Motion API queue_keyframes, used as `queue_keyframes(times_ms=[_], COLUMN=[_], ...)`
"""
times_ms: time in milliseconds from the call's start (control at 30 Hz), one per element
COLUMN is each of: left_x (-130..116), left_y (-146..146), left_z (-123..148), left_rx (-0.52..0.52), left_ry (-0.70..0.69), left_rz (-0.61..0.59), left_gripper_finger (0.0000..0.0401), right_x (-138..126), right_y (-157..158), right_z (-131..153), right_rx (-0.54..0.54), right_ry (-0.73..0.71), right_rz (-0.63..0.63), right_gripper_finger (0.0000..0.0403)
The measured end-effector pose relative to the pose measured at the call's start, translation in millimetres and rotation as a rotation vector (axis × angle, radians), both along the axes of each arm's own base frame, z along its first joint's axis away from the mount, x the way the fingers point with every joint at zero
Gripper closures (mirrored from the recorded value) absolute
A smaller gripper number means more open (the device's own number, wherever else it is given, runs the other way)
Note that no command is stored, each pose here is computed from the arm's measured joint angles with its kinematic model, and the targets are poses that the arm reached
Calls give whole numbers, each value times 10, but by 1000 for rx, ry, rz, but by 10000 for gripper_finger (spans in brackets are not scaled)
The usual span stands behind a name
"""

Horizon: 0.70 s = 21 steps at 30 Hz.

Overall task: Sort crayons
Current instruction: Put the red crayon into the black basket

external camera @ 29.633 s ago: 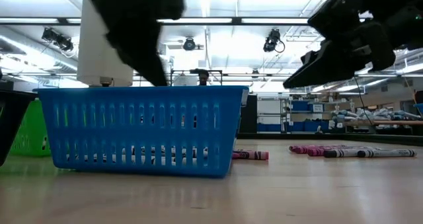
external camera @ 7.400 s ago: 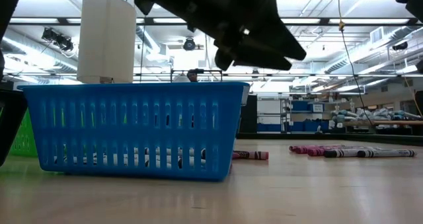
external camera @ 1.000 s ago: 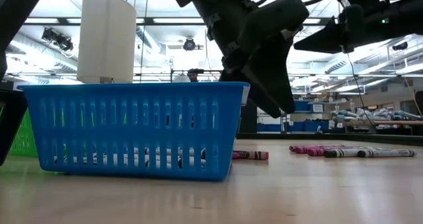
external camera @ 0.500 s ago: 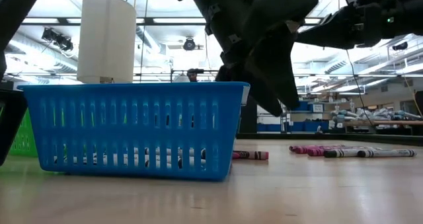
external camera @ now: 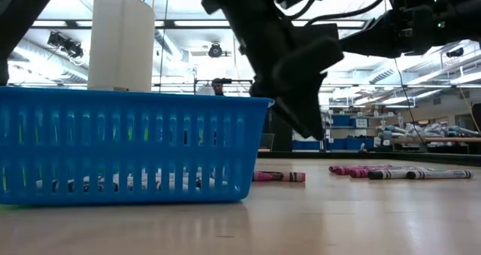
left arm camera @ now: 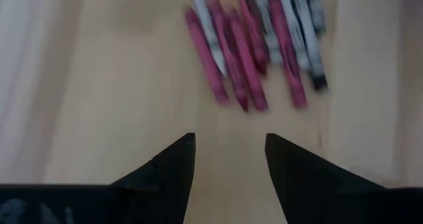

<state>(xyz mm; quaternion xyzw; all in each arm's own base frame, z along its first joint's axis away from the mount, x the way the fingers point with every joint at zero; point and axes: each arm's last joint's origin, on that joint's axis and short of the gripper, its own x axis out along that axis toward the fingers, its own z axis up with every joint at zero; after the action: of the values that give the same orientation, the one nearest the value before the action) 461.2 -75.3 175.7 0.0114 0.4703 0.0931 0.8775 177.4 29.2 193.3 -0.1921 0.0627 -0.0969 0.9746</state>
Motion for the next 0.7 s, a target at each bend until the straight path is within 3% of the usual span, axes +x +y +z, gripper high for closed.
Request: queue_keyframes(times_ms=[200,467,700], left_x=[122,340,390], left_y=[149,312,419], left_z=[65,-293,-383], left_rx=[-21,-31,-44], left_ry=[-123,-212,-236], left_rz=[34,78,117], left_gripper_finger=[207,207,207], right_x=[0,-2,-4], right_y=[0,-3,-5], right_z=[-4,-19,-27], right_rx=[13,12,9], right_ry=[1,15,24], right_rz=[-3,-10,-18], right_gripper_finger=[331,331,331])
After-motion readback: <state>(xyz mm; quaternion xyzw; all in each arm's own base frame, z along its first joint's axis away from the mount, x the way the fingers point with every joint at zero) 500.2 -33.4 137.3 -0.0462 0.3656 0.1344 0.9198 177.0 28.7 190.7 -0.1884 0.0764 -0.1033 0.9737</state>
